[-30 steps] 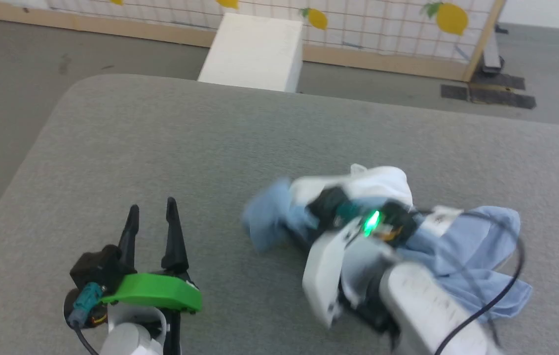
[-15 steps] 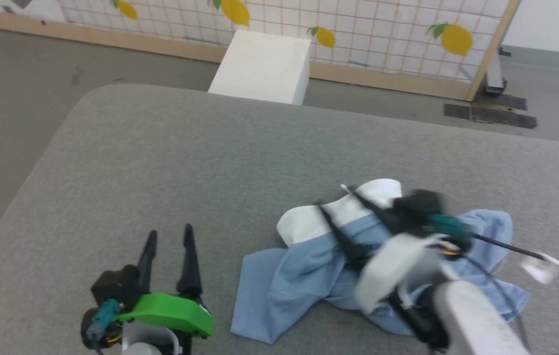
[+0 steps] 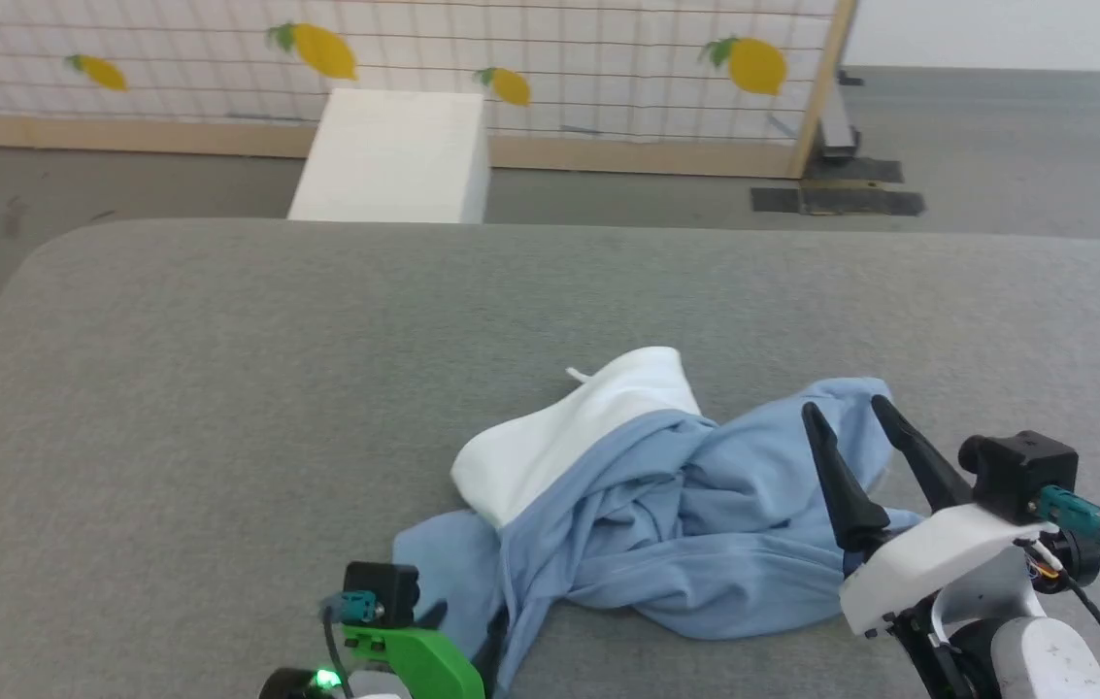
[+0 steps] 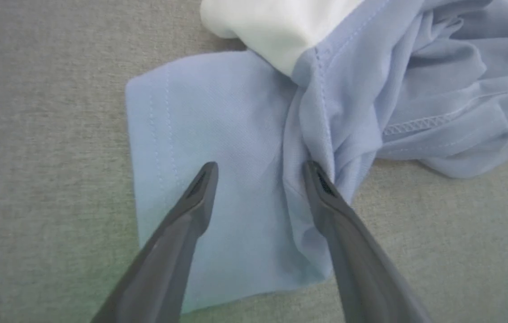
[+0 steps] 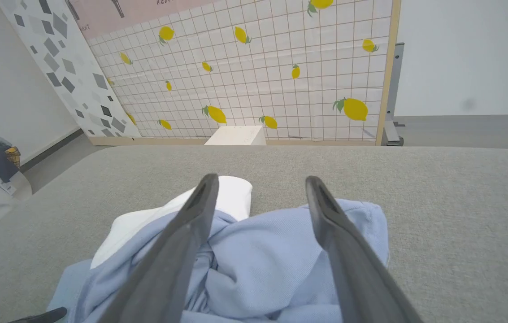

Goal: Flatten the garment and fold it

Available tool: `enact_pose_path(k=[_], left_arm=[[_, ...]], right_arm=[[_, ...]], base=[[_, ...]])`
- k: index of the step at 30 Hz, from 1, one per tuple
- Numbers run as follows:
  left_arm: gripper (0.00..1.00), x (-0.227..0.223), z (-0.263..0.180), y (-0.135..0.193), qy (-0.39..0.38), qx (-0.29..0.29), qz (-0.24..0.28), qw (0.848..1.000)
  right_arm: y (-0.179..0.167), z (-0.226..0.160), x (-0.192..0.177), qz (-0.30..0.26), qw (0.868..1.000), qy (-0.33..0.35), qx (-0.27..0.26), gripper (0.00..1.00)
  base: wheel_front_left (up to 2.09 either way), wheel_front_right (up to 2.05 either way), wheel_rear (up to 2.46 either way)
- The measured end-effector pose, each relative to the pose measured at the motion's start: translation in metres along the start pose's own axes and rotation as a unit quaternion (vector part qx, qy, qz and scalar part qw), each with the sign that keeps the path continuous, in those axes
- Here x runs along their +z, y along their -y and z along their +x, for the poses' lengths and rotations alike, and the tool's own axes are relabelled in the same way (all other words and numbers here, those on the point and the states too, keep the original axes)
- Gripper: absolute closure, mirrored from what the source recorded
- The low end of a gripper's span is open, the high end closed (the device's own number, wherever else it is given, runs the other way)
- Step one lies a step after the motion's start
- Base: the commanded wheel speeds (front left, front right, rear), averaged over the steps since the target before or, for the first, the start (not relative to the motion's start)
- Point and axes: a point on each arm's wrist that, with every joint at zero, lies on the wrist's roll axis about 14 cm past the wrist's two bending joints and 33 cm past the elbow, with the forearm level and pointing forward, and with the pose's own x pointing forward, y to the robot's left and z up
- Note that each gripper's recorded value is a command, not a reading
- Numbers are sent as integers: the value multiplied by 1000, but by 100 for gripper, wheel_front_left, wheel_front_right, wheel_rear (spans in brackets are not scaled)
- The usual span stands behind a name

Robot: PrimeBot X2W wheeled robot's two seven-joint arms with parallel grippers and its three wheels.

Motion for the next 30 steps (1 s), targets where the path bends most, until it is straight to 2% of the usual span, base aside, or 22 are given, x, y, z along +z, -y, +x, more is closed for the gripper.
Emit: enact_pose_path(k=[4,12,18,21,22,23,27,30], left_arm=[[0,-18,2,15,-68,-32,2,997],[0,-31,0,36,-132,-75,29,988],[0,-37,-5,56,-143,-110,37,983],[0,-38,-2,48,-137,-89,38,986],[63,-37,0,45,-129,-81,35,988],[100,-34,2,40,-119,-70,34,990],[100,-1,10,-2,-31,14,13,999],[100,37,4,-46,63,95,-8,993]], right_arm=[[12,-7,2,11,1000,5,-19,0],[24,-10,-3,20,999,1,-36,0],[24,-9,-4,24,999,0,-36,0],[18,-7,-7,32,999,-4,-26,0],[17,-6,-7,33,999,-4,-25,0],[17,-6,-8,34,999,-5,-24,0],[15,-5,-10,35,999,-9,-21,0],[15,-6,-10,35,999,-8,-21,0]], base=[[0,0,0],[0,0,0],[0,0,0],[0,0,0],[0,0,0],[0,0,0],[0,0,0],[0,0,0]])
